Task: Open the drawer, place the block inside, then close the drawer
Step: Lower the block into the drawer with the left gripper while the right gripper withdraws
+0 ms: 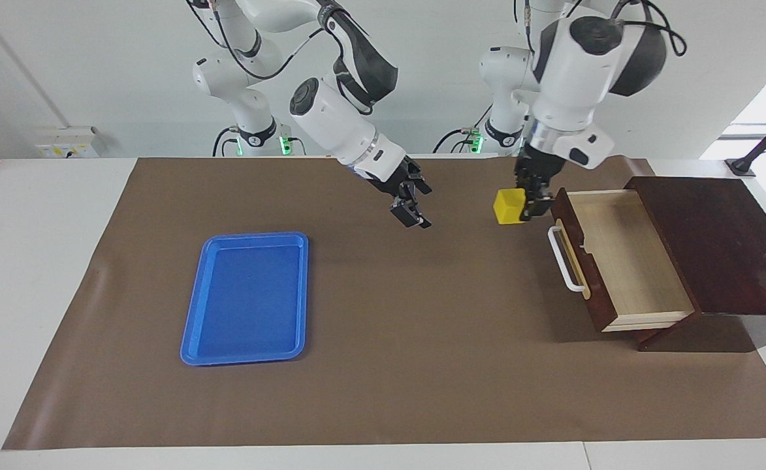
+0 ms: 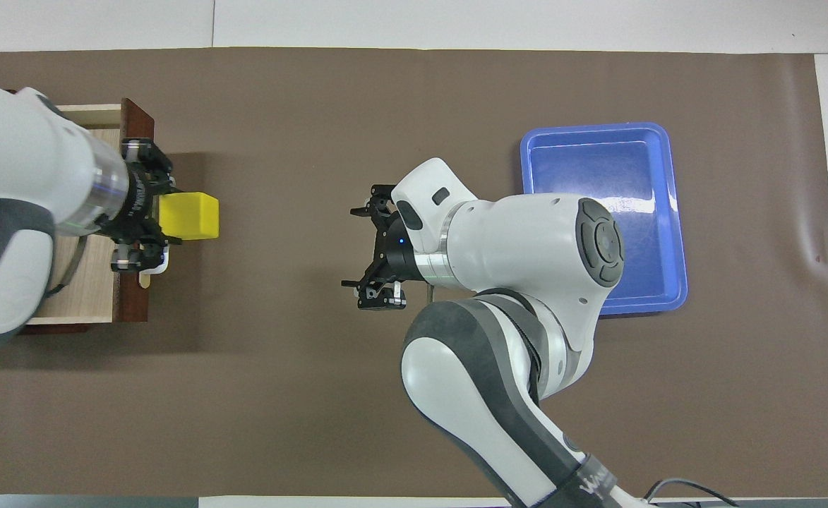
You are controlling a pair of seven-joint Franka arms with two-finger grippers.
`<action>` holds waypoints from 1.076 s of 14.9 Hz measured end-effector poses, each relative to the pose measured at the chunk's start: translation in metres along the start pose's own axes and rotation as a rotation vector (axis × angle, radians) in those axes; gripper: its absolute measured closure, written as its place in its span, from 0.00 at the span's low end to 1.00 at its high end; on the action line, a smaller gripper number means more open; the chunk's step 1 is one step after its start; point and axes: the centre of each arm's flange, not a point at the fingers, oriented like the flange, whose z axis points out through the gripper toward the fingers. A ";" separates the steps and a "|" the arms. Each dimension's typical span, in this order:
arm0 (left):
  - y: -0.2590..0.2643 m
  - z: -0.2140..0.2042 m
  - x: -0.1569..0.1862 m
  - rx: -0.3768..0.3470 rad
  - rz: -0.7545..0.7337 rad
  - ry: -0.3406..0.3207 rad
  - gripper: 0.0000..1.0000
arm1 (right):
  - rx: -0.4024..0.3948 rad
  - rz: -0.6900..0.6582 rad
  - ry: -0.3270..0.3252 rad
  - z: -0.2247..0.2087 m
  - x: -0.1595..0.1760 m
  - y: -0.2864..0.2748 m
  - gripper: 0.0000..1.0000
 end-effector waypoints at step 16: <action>0.008 0.129 0.187 -0.002 0.003 -0.012 0.44 | -0.164 0.401 -0.298 -0.181 -0.151 0.113 0.00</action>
